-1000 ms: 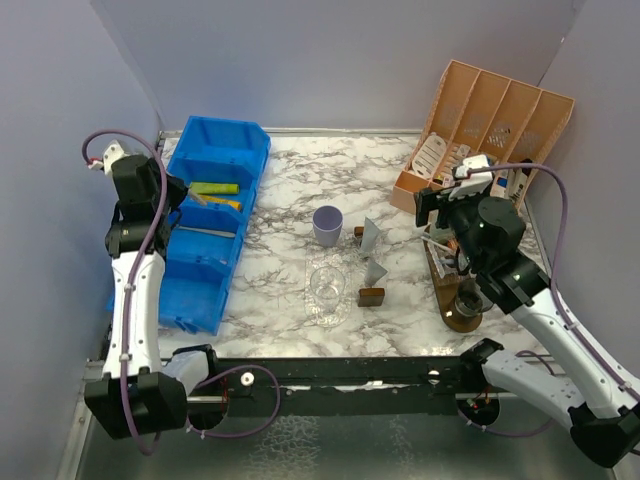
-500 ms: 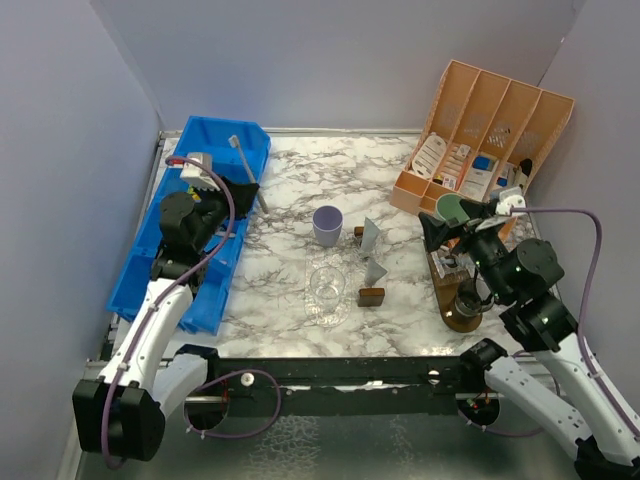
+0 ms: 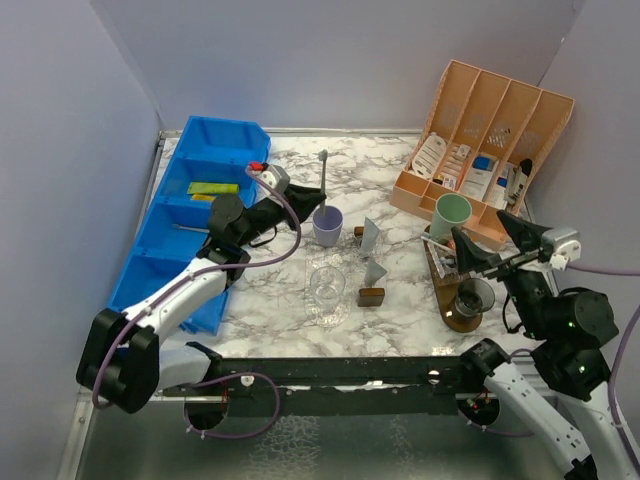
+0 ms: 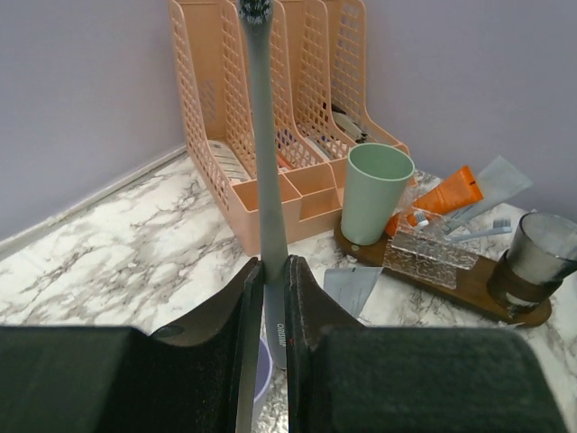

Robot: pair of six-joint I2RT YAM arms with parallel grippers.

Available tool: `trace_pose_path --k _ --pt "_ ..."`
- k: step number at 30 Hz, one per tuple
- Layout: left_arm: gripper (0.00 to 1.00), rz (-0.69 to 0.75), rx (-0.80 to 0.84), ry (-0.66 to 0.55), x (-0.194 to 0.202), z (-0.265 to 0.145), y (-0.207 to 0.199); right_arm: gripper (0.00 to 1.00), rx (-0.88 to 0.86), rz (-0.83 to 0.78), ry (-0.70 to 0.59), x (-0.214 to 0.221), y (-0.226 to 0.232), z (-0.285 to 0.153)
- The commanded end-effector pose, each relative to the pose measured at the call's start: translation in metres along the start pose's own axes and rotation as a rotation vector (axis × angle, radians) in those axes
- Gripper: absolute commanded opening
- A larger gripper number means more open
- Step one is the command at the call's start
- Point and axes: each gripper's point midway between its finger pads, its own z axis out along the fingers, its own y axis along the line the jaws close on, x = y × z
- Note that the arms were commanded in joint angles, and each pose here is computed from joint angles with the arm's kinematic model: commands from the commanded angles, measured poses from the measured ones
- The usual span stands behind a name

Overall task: Prepare toiletry sets of a toothbrush and toothpaste on the tray
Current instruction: Place the toothbrush in the cup.

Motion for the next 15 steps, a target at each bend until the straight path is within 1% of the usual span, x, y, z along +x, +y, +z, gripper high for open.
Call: trace_pose_path --k 1,7,15 --pt "0.00 0.124 0.102 -0.099 0.001 0.015 -0.009 0.95 0.061 -0.096 0.005 -0.006 -0.018 -0.017" --pt "0.00 0.175 0.099 -0.124 0.028 0.031 0.006 0.95 0.062 -0.122 0.044 -0.003 -0.021 -0.030" --pt "0.00 0.120 0.103 -0.150 0.073 0.042 0.019 0.95 0.089 -0.122 0.053 -0.004 -0.028 -0.044"
